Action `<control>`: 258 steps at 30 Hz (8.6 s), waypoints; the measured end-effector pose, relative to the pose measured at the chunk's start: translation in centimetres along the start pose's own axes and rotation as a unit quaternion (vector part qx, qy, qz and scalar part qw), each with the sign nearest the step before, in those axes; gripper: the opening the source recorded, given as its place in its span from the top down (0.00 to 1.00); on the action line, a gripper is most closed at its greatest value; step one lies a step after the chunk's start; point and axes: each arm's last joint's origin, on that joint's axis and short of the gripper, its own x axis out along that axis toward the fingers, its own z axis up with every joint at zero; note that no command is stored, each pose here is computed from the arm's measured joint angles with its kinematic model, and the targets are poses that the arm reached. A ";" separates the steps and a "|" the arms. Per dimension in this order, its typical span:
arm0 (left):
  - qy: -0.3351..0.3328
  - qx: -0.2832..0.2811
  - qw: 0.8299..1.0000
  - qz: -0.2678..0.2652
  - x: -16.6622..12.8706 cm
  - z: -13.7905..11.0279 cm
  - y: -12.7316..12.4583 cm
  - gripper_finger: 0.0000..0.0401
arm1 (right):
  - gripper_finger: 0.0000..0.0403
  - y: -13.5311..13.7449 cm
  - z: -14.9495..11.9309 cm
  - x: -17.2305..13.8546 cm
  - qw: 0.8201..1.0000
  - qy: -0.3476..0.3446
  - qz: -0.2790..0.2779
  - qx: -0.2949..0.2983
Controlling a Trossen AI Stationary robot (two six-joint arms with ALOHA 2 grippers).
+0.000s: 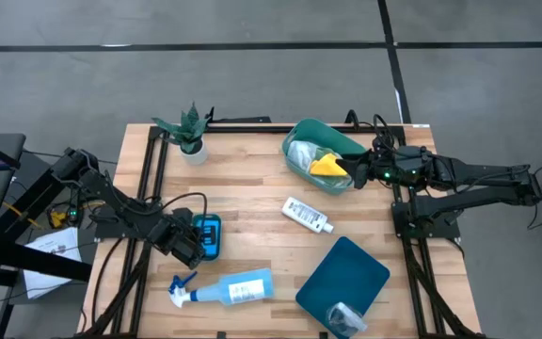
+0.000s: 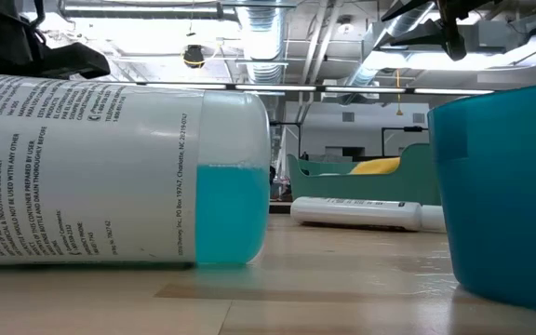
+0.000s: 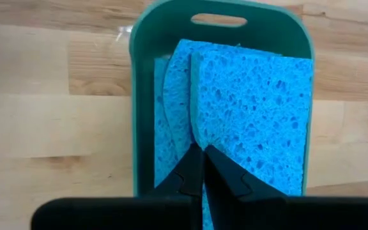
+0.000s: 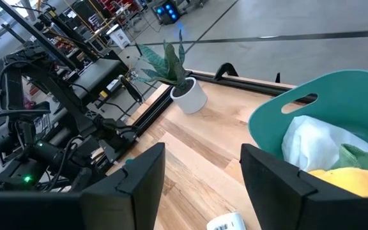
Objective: Pick & Place Kitchen Items
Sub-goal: Put the blue sponge into the small green bin, then put the blue spray bottle into the blue bin
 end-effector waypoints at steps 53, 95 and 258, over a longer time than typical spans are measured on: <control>0.003 0.001 1.000 -0.003 -0.8 0.2 -0.3 1.00 | 0.51 0.0 0.0 0.0 1.000 0.002 0.001 0.004; 0.019 0.011 0.999 -0.032 -2.0 0.8 -0.2 0.59 | 0.51 0.0 0.0 0.0 1.000 0.002 0.001 0.003; 0.326 0.223 0.919 0.008 -0.5 -7.3 8.4 0.71 | 0.51 0.1 0.0 0.0 1.000 0.000 0.006 -0.001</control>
